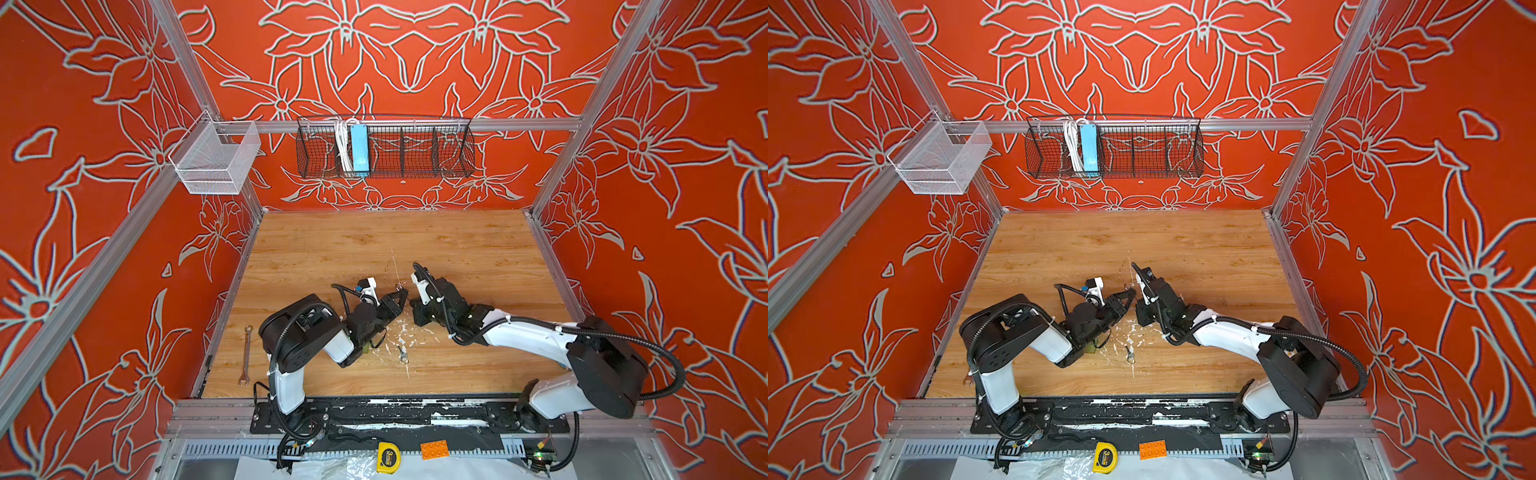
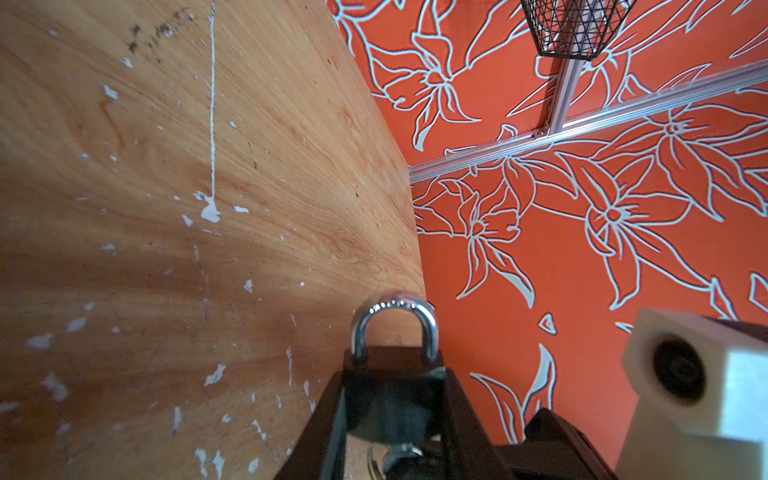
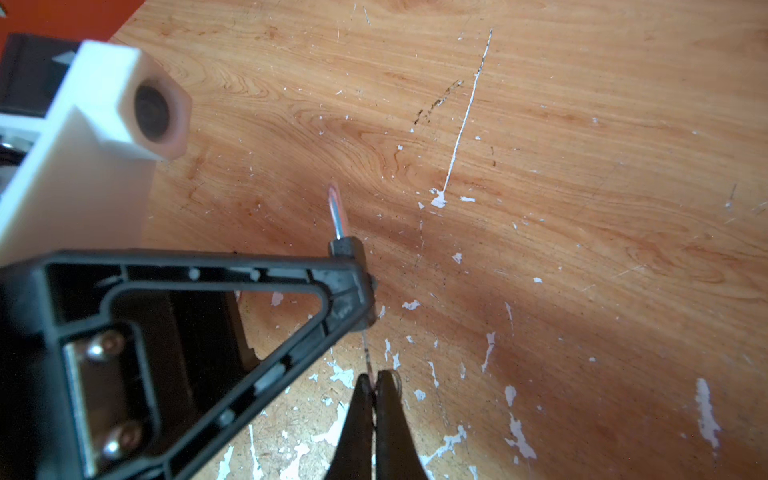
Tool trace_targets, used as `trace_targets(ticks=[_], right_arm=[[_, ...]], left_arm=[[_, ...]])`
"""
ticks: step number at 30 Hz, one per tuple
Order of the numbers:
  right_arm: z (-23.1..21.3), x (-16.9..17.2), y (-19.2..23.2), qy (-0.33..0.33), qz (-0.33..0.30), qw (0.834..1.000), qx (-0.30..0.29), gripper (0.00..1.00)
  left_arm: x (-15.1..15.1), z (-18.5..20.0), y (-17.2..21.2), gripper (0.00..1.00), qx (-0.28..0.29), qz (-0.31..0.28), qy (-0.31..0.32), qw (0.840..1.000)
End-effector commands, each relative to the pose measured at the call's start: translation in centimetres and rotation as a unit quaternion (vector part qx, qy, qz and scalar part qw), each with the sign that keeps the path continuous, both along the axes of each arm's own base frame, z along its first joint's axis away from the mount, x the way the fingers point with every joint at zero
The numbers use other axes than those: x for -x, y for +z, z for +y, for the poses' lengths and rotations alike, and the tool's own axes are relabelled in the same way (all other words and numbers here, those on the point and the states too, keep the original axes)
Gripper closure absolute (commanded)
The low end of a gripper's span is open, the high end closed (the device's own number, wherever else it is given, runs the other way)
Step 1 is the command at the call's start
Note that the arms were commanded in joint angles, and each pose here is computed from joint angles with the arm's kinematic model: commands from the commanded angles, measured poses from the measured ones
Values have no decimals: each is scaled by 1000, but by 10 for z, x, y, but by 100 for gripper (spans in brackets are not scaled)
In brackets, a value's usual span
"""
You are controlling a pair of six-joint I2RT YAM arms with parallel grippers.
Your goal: Unlock with the key
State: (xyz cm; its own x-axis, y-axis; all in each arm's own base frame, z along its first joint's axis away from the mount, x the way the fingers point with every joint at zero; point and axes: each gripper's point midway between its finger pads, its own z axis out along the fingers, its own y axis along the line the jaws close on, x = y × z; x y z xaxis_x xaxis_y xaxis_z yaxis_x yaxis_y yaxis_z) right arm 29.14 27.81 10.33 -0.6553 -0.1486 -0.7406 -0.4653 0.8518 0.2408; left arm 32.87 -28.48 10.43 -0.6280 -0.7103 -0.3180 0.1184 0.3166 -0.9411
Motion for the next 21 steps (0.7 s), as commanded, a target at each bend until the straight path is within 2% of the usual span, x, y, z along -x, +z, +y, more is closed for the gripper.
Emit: trace_targets(ticks=[1,12,21], right_arm=[[5,-9,27,-5,-23,998,-59,100],[-14,-11,51,-16,-67,995,-68,100],[-15,-8,56,-16,-76,993,-86,100]], left_arm=[[3,-12,-1,100,-5,-11,-20,1000],[11,-28,5,100,-24,-41,-53,997],[15,-30,-1,100,-42,-46,-24,998]])
